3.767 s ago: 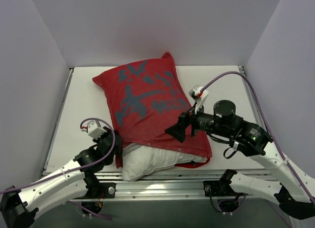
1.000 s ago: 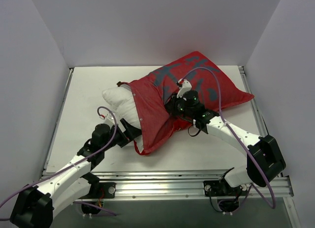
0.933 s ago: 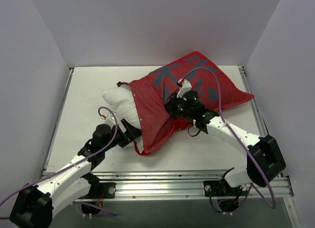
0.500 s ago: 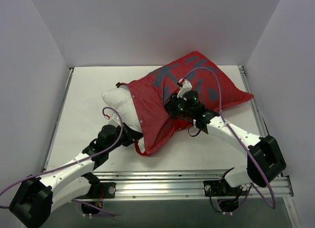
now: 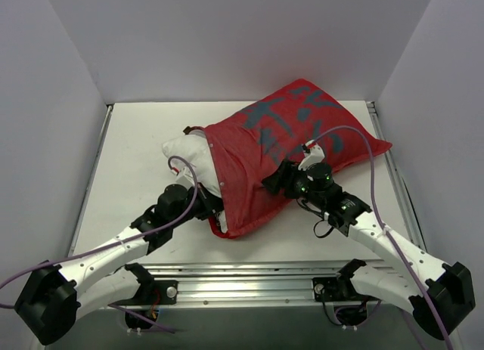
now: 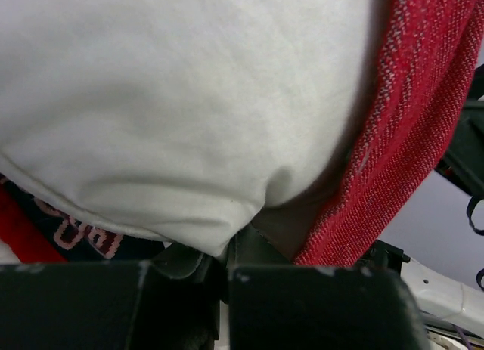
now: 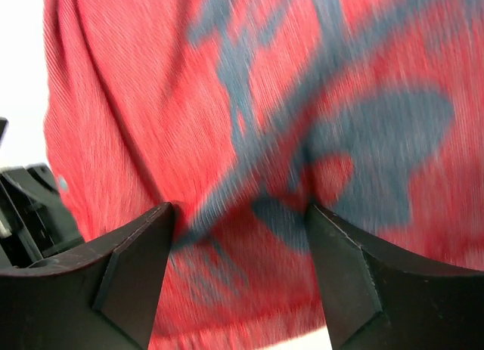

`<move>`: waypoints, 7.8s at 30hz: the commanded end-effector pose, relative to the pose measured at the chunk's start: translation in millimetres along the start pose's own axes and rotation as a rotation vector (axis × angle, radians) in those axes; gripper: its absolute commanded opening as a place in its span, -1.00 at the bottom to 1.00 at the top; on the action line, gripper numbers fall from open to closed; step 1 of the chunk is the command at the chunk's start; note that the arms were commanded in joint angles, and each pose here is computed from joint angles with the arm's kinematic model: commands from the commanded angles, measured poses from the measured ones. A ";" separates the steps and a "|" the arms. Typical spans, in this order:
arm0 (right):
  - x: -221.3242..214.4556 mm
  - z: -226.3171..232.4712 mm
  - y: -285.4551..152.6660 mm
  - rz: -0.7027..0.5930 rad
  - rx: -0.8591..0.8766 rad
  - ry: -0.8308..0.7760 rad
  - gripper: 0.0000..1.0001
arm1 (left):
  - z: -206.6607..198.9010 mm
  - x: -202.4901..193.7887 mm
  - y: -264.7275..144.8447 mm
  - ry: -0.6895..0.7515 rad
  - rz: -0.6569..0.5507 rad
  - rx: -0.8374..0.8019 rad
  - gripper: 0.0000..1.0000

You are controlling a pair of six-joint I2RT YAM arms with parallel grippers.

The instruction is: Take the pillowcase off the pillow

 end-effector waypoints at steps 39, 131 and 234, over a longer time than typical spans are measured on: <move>-47.3 -37.5 -21.4 0.021 -0.018 0.337 0.11 | -85.3 81.7 44.1 0.126 -0.279 -0.092 -0.95; 49.6 159.3 102.2 0.089 0.109 -0.835 0.88 | 24.8 83.4 -84.4 0.117 -0.115 0.468 0.88; 80.6 -51.2 88.8 -0.142 -0.196 -0.030 0.44 | 7.4 200.1 -58.6 0.236 -0.281 0.531 0.64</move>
Point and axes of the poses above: each gripper's point midway between its finger pads, its own y axis out along the fingers, its own z axis along the line the jaws close on, x = y × z, the point moved 8 cm from there along -y, back along the fingers, and after that the axes turned 13 degrees about y, right-handed, at the moved point
